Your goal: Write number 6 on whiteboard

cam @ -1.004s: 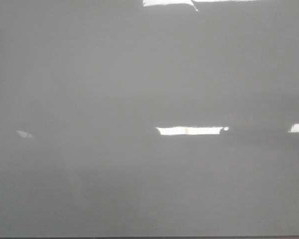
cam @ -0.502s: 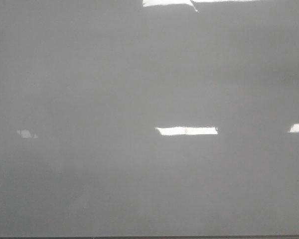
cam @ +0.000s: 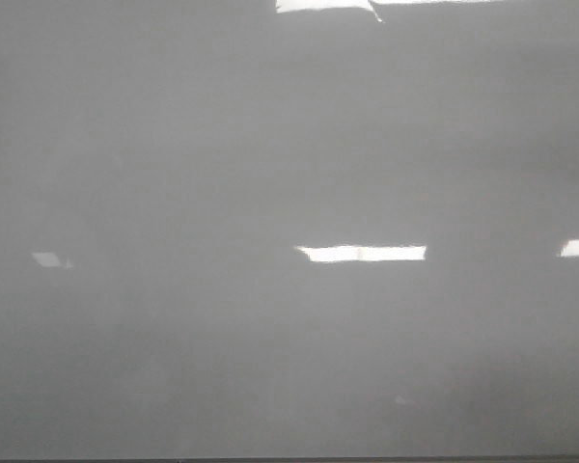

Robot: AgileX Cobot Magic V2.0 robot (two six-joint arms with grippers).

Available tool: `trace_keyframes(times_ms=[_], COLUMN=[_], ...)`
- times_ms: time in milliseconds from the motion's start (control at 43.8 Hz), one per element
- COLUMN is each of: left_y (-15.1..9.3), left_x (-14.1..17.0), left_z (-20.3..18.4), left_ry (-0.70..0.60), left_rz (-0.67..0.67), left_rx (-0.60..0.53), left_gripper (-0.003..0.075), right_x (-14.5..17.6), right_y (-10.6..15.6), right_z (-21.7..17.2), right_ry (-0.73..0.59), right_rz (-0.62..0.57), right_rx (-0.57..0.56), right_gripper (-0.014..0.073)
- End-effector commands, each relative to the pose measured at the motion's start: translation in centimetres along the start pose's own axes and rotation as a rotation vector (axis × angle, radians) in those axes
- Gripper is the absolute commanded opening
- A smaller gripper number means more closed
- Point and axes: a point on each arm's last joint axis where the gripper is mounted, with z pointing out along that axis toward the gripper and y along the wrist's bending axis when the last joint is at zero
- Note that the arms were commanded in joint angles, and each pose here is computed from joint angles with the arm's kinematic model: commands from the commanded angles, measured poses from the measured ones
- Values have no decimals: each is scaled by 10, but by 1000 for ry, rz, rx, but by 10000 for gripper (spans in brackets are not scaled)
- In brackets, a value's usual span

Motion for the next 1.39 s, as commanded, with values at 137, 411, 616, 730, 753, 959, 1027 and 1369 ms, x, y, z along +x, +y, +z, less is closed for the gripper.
trace_keyframes(times_ms=[137,411,616,730,753,959,1027,1369], left_y=[0,0,1,1,2,3,4,7], left_x=[-8,-7,-4,0,1,6,7,17], left_z=[9,20,40,59,63,100,114,169], left_ry=[-14,30,105,179,193,230,220,160], left_rz=[-10,-12,-14,-30,-30,-57,-70,-129], left_rx=[8,8,6,7,7,-1,-3,-28], left_gripper=[109,514,514,514,514,514,514,513], right_x=[-9,-7,-6,-6,-6,-6,-6,-5], right_y=[2,13,14,14,14,14,14,14], right_z=[5,5,4,4,4,4,4,4], right_ry=[-15,0,8,9,11,16,16,18], right_rz=[-74,-120,-118,-118,-118,-119,-119,-119], right_rx=[-8,-90,-99,-99,-99,-99,-99,-99], right_gripper=[141,622,632,632,632,632,632,632])
